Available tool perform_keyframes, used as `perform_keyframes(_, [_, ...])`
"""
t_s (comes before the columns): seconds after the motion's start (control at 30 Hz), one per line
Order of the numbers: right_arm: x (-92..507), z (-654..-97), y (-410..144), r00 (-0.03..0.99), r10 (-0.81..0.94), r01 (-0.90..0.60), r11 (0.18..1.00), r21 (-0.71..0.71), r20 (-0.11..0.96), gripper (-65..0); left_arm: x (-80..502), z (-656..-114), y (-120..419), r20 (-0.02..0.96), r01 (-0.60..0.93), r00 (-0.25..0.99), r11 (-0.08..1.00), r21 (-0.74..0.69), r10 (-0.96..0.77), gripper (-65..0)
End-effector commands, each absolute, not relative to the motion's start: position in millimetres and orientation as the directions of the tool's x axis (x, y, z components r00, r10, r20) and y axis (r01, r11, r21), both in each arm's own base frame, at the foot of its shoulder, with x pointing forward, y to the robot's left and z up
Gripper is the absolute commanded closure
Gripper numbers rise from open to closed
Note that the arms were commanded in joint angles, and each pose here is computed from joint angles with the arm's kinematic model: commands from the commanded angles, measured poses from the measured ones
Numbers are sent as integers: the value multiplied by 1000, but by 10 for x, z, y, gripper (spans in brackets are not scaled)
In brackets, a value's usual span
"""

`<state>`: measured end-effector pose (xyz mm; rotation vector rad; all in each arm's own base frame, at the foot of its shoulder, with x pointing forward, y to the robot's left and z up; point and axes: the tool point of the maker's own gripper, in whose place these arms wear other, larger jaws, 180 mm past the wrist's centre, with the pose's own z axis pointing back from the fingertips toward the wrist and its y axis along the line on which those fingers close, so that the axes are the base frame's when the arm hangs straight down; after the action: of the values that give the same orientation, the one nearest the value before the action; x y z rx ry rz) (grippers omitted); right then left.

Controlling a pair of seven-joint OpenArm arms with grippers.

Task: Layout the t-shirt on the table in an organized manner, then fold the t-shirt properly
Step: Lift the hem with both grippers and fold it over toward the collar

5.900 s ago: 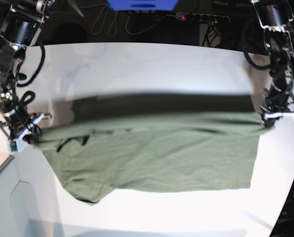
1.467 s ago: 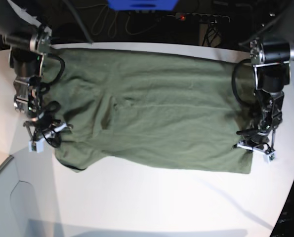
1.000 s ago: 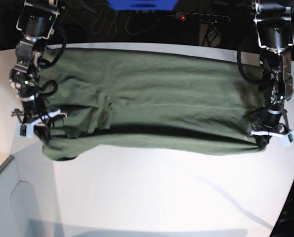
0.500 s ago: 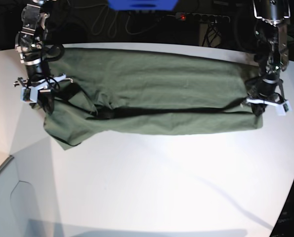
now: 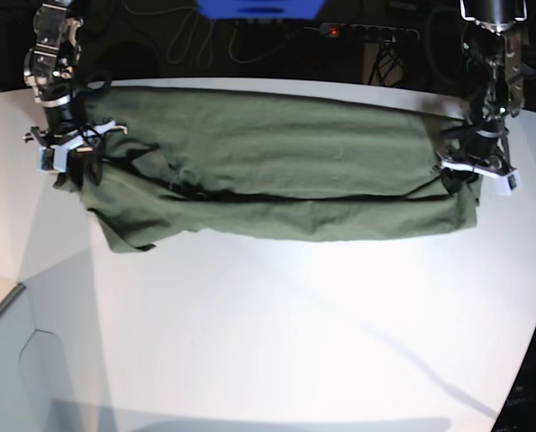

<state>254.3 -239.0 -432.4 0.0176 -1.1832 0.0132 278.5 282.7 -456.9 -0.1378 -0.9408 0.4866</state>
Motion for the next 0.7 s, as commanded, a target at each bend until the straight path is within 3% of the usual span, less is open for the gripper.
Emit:
perform_keyframes(0.0, [2619, -4165, -2440, 320, 9, -22, 1000, -3, 948, -231, 2830, -4413, 2914, 774, -328, 451, 889, -318, 444, -289])
perform_keyframes(0.07, [2622, -4151, -2452, 316, 9, -19, 1000, -3, 949, -255, 2810, -4278, 3004, 794, -342, 410, 883, -322, 448, -317])
perform_keyframes(0.37, [2682, -3976, -2584, 274, 23, 15, 999, -28, 962, -260, 3011, -3626, 3389, 867, -389, 197, 849, -359, 457, -317])
perform_keyframes(0.67, [2780, -3905, -2583, 249, 25, 15, 999, -29, 968, -261, 3352, -4026, 3480, 795, -465, 205, 772, -434, 571, -317])
